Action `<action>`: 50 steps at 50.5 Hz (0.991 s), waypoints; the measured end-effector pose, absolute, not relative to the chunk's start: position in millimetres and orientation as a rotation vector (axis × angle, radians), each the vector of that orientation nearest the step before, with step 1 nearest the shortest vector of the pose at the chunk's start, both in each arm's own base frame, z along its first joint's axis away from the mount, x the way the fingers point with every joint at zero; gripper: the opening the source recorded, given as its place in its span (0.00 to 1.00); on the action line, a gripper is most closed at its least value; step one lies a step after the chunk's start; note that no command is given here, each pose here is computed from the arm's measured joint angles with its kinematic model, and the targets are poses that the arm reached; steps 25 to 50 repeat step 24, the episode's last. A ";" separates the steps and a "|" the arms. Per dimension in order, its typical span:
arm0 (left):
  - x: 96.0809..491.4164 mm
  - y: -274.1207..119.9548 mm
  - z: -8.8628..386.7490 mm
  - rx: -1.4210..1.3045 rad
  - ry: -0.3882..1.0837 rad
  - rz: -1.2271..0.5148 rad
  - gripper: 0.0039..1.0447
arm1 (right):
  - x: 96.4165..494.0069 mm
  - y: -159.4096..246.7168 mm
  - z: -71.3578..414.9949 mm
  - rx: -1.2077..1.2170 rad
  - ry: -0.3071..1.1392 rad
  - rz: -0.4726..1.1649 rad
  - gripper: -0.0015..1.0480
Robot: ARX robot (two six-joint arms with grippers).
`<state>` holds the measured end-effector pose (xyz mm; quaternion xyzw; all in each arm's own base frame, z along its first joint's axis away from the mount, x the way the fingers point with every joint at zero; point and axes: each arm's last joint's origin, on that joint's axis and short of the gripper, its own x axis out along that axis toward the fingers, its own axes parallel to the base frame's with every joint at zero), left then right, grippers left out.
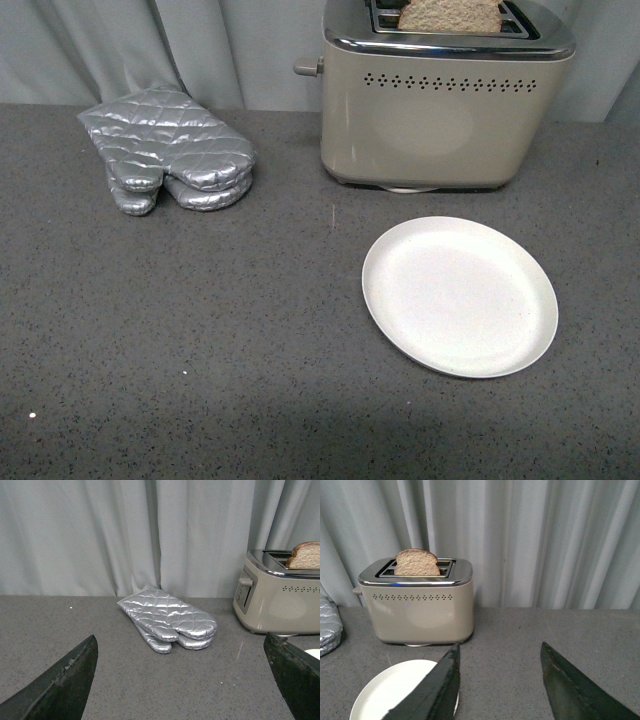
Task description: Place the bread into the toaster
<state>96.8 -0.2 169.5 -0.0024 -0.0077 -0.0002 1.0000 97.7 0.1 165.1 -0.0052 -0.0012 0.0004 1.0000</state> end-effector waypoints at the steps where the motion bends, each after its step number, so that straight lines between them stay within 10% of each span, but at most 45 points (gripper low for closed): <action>1: 96.8 -0.2 169.5 -0.005 -0.015 0.000 0.94 | 97.7 0.1 165.1 -0.010 -0.002 0.001 0.48; 13: 96.8 -0.2 169.5 -0.005 -0.015 0.000 0.94 | 97.7 0.1 165.1 -0.010 -0.002 0.001 0.92; 50: 96.8 -0.2 169.5 -0.005 -0.015 0.000 0.94 | 97.7 0.1 165.1 -0.007 -0.002 0.000 0.91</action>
